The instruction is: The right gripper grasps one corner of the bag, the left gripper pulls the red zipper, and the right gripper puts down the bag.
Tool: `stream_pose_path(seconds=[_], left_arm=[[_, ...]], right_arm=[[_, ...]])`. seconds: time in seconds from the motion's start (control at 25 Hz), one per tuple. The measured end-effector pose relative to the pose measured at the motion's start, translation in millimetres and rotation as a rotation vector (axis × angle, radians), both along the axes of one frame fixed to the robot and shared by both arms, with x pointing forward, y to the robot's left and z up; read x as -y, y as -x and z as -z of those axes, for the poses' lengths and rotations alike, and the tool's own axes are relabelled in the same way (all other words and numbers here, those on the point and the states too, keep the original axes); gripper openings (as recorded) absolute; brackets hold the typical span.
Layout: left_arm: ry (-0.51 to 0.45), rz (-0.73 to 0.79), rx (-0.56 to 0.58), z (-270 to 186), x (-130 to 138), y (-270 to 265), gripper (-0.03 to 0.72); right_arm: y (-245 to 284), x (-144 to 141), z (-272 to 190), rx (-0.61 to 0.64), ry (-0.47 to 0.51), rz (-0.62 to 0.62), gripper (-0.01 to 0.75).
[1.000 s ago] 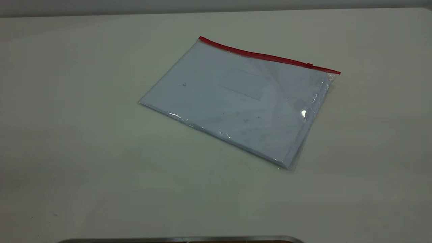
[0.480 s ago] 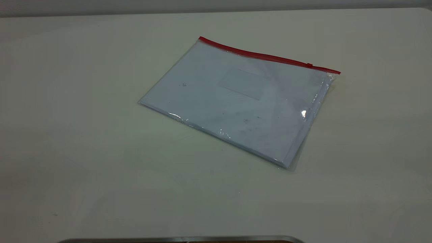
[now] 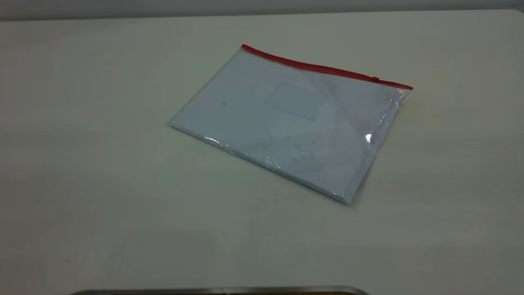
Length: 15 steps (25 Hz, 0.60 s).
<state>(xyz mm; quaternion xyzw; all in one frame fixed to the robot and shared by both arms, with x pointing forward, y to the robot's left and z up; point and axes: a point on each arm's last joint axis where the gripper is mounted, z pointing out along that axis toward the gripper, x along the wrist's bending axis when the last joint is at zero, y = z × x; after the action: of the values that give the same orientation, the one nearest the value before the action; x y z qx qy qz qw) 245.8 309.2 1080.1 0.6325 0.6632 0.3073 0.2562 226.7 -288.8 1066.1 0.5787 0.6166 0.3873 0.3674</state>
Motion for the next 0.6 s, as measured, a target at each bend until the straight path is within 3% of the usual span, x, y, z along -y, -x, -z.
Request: stream_pose_path(seconds=[0.16, 0.32, 0.52, 0.6], left_arm=[[0.006, 0.007, -0.084, -33, 1, -49, 0.500], [0.077, 0.037, -0.161, -49, 8, -115, 0.500], [0.117, 0.042, -0.263, -42, 11, -203, 0.500], [0.129, 0.041, -0.309, -33, 12, -235, 0.500]], right_arm=[[-15, 1, -20, -0.034, -0.008, -0.001, 0.591], [-51, 2, -35, -0.099, -0.031, -0.001, 0.591], [-102, 5, -37, -0.219, -0.042, 0.011, 0.591], [-120, 7, -38, -0.206, -0.043, 0.024, 0.591]])
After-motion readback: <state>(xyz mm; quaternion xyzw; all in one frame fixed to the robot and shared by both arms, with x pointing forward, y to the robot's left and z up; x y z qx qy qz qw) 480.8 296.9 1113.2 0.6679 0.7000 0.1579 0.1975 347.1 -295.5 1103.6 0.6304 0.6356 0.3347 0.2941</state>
